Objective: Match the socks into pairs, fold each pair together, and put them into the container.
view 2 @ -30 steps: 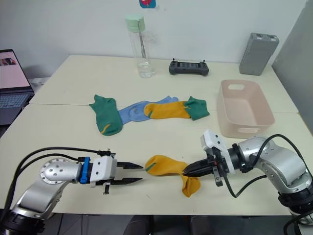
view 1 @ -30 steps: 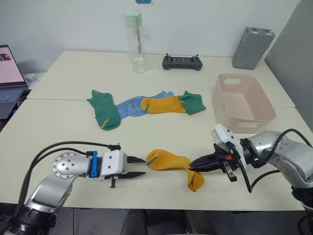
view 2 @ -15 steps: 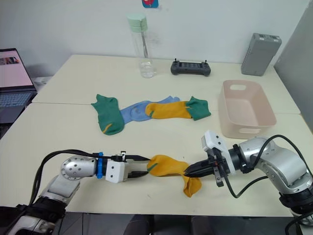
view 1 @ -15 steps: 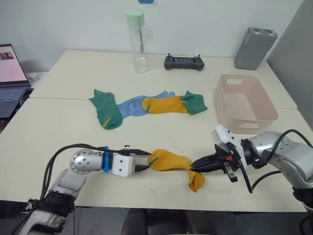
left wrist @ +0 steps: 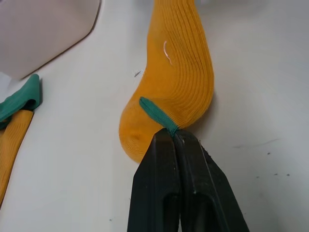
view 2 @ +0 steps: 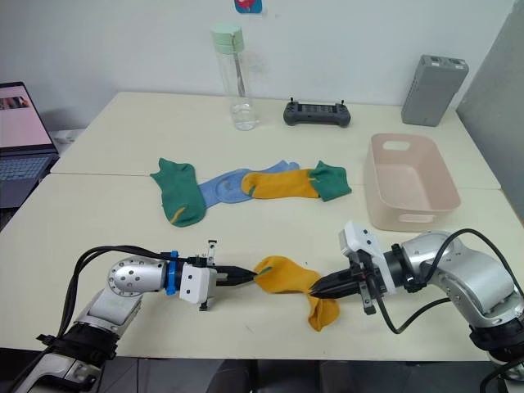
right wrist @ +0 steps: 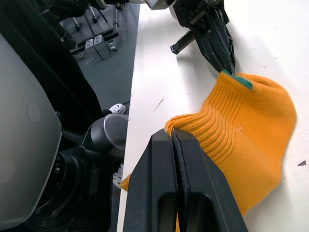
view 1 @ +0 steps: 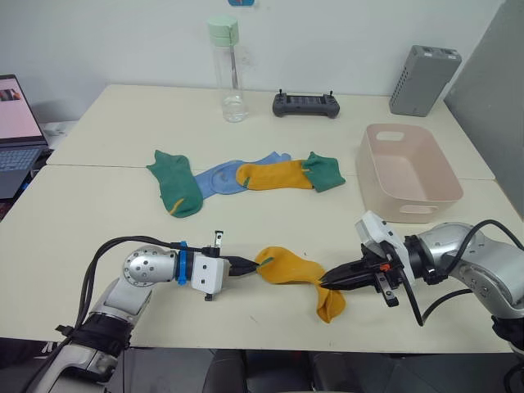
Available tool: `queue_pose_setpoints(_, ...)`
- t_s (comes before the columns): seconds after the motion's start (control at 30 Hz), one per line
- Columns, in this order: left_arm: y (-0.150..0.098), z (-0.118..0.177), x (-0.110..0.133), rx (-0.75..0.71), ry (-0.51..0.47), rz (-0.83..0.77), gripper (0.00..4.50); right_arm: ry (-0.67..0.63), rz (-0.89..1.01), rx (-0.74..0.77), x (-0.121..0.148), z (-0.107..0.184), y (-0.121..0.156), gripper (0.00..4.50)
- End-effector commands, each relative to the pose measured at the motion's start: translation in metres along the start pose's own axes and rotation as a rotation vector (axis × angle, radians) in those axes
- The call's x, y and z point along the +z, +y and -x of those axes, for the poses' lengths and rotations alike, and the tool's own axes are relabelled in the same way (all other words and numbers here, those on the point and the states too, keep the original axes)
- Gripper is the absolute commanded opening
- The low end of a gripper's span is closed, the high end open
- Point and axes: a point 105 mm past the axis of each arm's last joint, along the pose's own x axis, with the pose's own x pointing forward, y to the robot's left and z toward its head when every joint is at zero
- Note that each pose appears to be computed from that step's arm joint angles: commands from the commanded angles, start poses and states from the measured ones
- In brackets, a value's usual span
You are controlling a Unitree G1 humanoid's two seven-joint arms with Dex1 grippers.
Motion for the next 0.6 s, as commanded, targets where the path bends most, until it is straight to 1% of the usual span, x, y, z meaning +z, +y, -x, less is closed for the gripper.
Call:
queue_pose_setpoints(0.03, 0.014, 0.014, 0.012, 0.059, -0.022, 0.023, 0.02, 0.000, 0.039, -0.025, 0.004, 0.006, -0.002, 0.00)
queue_pose_setpoints(0.1, 0.015, 0.018, 0.016, 0.056, -0.022, 0.035, 0.02, -0.001, 0.043, -0.027, 0.005, 0.006, -0.002, 0.00)
queue_pose_setpoints(0.13, 0.013, 0.022, 0.020, 0.031, -0.017, 0.024, 0.02, 0.001, 0.058, -0.026, 0.005, 0.006, -0.002, 0.00)
queue_pose_setpoints(0.2, 0.003, 0.033, 0.028, -0.050, 0.008, 0.022, 0.02, 0.011, 0.083, -0.008, 0.005, 0.003, 0.001, 0.00)
queue_pose_setpoints(0.27, -0.005, 0.043, 0.037, -0.118, 0.030, 0.077, 0.02, 0.033, 0.108, 0.016, 0.003, 0.001, 0.006, 0.00)
queue_pose_setpoints(0.3, -0.007, 0.046, 0.042, -0.134, 0.034, 0.118, 0.02, 0.036, 0.112, 0.028, 0.003, 0.001, 0.009, 0.00)
queue_pose_setpoints(0.37, -0.010, 0.051, 0.053, -0.143, 0.034, 0.270, 0.02, 0.054, 0.113, 0.051, 0.002, 0.001, 0.015, 0.00)
queue_pose_setpoints(0.4, -0.015, 0.054, 0.059, -0.170, 0.046, 0.359, 0.02, 0.069, 0.104, 0.076, 0.000, 0.001, 0.021, 0.00)
queue_pose_setpoints(0.47, -0.025, 0.058, 0.067, -0.225, 0.071, 0.457, 0.02, 0.082, 0.084, 0.106, -0.003, 0.002, 0.027, 0.00)
queue_pose_setpoints(0.57, -0.036, 0.055, 0.071, -0.244, 0.086, 0.652, 0.02, 0.092, 0.045, 0.094, -0.007, 0.004, 0.022, 0.00)
queue_pose_setpoints(0.6, -0.038, 0.053, 0.065, -0.239, 0.108, 0.673, 0.02, 0.101, 0.036, 0.086, -0.010, 0.005, 0.018, 0.00)
